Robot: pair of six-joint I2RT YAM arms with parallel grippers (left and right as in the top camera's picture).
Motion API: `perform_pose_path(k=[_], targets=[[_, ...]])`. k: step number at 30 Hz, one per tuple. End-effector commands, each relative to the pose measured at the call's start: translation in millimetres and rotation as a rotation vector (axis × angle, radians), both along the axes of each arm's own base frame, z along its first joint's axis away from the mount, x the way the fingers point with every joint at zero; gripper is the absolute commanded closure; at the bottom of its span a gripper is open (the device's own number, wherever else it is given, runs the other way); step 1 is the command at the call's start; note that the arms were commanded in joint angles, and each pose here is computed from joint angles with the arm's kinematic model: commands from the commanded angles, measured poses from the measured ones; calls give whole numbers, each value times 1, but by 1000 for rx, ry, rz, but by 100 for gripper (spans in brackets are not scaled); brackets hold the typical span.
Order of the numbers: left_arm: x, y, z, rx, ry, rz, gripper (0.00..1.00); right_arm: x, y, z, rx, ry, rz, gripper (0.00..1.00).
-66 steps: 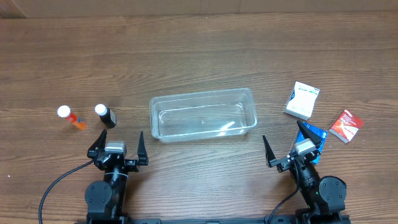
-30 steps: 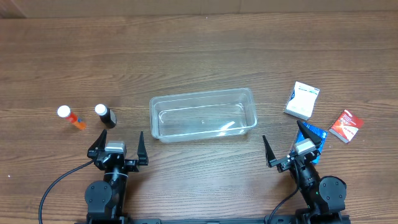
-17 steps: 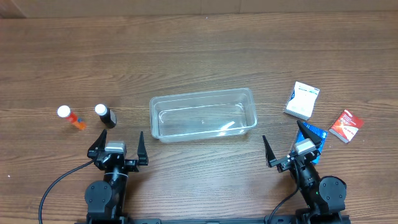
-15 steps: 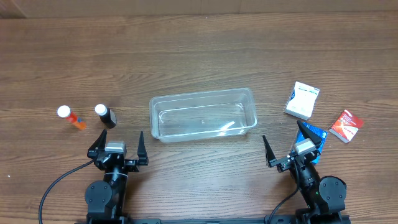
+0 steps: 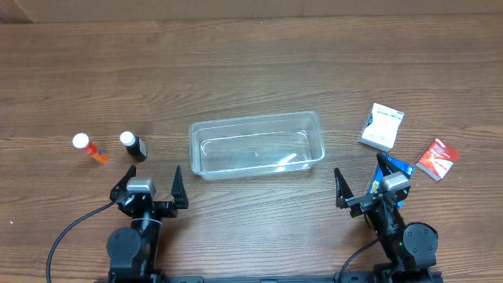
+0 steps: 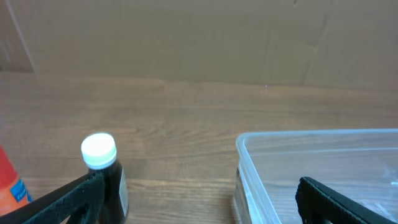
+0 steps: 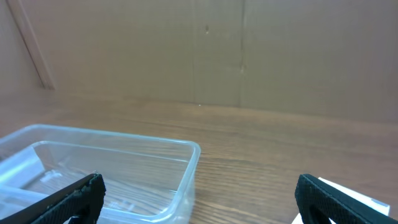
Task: Pack container
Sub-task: 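Move the left gripper over the black bottle and grasp it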
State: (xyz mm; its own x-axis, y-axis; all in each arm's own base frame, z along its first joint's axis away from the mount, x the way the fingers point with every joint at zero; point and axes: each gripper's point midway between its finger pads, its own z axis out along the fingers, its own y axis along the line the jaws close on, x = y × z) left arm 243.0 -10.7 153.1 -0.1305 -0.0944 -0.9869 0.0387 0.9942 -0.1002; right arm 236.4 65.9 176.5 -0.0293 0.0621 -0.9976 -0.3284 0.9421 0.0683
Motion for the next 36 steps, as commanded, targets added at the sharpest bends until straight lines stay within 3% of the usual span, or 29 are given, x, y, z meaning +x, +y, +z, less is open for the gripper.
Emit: perform_pose_path(k=[1, 8, 14, 21, 27, 30, 36], targets=[[-10, 4, 35, -39, -19, 25, 0, -1, -3, 15, 90, -7, -17, 0], [-17, 8, 68, -32, 71, 49, 0, 0, -3, 43, 87, 13, -19, 0], [-2, 8, 91, -25, 258, 53, 0, 16, -1, 68, 69, 146, -24, 0], [13, 8, 107, -11, 570, 57, 0, 46, 3, 71, 25, 457, -37, 0], [3, 3, 90, -11, 869, 38, 0, 53, 3, 58, -22, 743, -48, 0], [3, 4, 84, -6, 900, 44, 0, 54, 2, 52, -28, 773, -54, 0], [22, 38, 82, -86, 878, 235, 0, 56, -2, 46, -41, 793, -83, 0]])
